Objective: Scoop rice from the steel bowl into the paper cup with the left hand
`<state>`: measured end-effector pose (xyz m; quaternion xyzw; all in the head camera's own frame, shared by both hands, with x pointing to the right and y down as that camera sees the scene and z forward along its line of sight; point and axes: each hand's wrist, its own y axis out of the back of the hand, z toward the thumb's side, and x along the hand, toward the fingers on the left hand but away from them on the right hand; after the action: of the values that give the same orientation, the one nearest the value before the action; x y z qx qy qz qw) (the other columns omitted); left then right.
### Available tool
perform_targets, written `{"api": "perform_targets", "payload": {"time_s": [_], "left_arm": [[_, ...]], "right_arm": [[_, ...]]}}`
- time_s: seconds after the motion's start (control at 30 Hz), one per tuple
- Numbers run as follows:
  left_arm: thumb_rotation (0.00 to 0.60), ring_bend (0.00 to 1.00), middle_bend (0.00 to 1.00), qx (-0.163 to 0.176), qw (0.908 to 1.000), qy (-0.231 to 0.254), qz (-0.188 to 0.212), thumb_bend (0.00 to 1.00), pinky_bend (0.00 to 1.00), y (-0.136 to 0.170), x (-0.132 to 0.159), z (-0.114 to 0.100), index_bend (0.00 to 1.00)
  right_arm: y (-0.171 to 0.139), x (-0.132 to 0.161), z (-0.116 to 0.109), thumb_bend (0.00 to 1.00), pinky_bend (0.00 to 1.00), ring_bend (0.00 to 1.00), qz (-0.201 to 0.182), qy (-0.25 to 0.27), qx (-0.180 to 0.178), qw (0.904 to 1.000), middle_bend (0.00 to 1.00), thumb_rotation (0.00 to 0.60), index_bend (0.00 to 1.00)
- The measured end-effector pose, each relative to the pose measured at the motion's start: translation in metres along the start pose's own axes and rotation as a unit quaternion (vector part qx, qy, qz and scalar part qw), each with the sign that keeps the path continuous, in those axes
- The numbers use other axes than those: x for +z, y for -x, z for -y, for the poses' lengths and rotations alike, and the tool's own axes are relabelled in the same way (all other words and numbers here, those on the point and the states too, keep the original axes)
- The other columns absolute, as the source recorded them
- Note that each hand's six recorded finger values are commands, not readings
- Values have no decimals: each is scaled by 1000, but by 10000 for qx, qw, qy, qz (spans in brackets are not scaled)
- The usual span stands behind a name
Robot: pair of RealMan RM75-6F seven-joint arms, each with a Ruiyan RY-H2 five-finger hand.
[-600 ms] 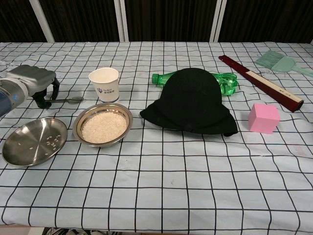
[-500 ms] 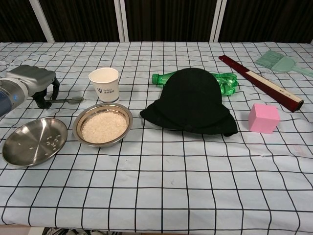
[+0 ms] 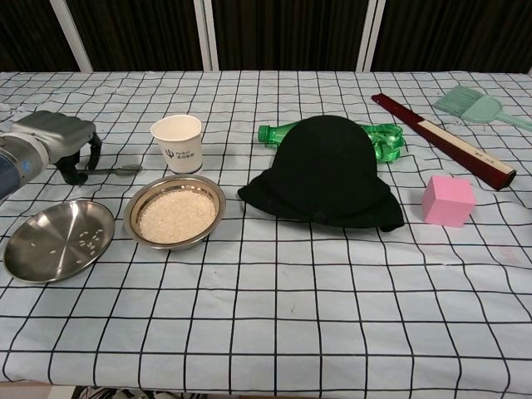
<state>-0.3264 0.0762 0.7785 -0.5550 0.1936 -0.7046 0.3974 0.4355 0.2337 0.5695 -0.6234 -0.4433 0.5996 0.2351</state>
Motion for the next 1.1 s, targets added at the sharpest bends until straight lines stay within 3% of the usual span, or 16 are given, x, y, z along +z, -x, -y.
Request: {"api": "perform_targets", "payload": {"time_s": [0.63, 1.1], "left_arm": [[600, 1000, 1000, 44, 10000, 6, 41, 406, 1000, 2, 3, -1, 575], [600, 1000, 1000, 324, 9993, 80, 185, 468, 1000, 11, 6, -21, 637]], "right_arm": [[0, 0, 0, 182, 174, 0, -1, 5, 8, 10000, 0, 600, 0], [-1, 0, 0, 184, 174, 0, -5, 34, 4, 10000, 0, 600, 0]]}}
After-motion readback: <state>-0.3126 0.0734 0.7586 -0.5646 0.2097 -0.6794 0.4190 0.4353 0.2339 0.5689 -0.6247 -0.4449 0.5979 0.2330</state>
